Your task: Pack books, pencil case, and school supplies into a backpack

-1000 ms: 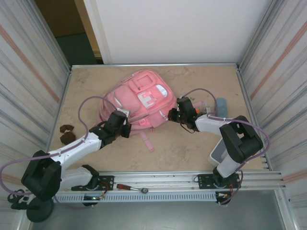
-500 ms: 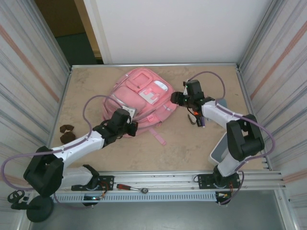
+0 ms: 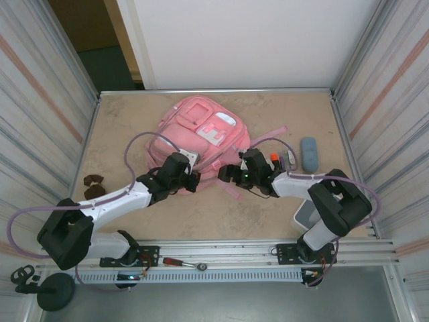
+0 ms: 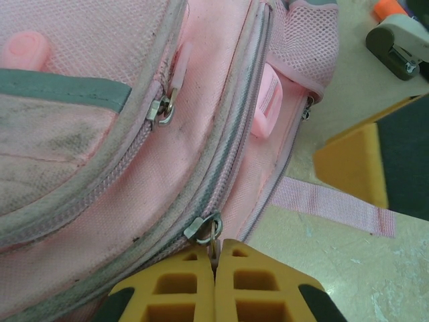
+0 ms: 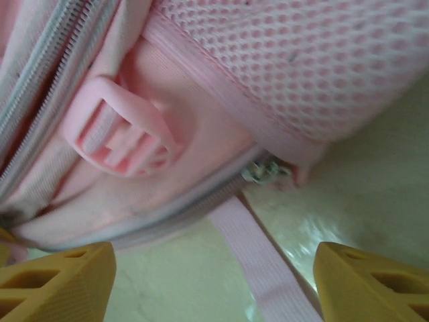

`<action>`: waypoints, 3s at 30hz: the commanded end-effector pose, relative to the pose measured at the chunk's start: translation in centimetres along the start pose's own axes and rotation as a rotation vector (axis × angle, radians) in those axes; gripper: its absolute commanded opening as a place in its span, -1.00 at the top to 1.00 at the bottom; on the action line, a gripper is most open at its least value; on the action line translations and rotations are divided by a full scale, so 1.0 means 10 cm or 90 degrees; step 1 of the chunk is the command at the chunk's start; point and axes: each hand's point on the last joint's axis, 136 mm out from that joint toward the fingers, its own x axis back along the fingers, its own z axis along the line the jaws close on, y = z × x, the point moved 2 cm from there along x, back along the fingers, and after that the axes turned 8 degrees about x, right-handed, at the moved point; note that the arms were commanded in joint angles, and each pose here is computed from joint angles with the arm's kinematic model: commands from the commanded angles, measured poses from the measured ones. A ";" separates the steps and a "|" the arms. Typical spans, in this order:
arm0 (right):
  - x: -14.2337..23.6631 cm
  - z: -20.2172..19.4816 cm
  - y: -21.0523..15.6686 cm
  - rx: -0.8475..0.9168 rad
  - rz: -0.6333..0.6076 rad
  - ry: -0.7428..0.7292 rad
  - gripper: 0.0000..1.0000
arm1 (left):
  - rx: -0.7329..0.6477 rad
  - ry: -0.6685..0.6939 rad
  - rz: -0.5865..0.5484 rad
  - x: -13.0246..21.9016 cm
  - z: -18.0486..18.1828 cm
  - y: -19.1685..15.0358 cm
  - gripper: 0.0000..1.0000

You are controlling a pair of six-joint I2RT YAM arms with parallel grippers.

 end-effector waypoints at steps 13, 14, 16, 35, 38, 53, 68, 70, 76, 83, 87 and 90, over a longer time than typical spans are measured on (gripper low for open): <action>-0.26 -0.10 0.23 -0.080 -0.051 0.021 0.71 | -0.028 0.017 -0.032 0.11 0.00 0.07 1.00; -0.23 -0.15 0.25 -0.087 -0.057 0.016 0.78 | -0.032 0.023 -0.032 0.12 0.02 0.06 1.00; -0.15 -0.27 0.29 -0.097 -0.071 0.004 0.88 | -0.032 0.031 -0.031 0.13 0.09 0.05 1.00; 0.57 -0.45 0.68 0.097 -0.071 -0.139 0.54 | 0.003 0.028 -0.038 0.38 0.42 0.04 1.00; 0.71 -0.12 0.62 0.265 -0.082 -0.145 0.31 | 0.002 -0.005 -0.052 0.41 0.36 0.07 1.00; 0.20 1.21 0.20 0.851 -0.089 -0.114 0.04 | 0.026 -0.064 -0.056 0.45 0.29 0.17 1.00; -0.11 1.19 0.29 0.888 -0.082 -0.174 0.53 | 0.037 -0.052 -0.055 0.46 0.34 0.13 1.00; -0.07 1.15 0.31 0.884 -0.082 -0.184 0.75 | 0.047 -0.040 -0.059 0.47 0.38 0.14 1.00; 0.12 0.94 0.35 0.845 -0.084 -0.215 0.96 | 0.075 0.046 -0.077 0.53 0.65 0.14 1.00; 0.40 0.73 0.45 0.803 -0.115 -0.210 0.96 | 0.096 0.156 -0.094 0.60 0.99 0.14 1.00; 0.49 0.69 0.53 0.792 -0.119 -0.185 0.95 | 0.095 0.156 -0.091 0.60 0.99 0.14 1.00; 0.49 0.66 0.57 0.795 -0.107 -0.182 0.92 | 0.098 0.124 -0.080 0.58 0.91 0.12 1.00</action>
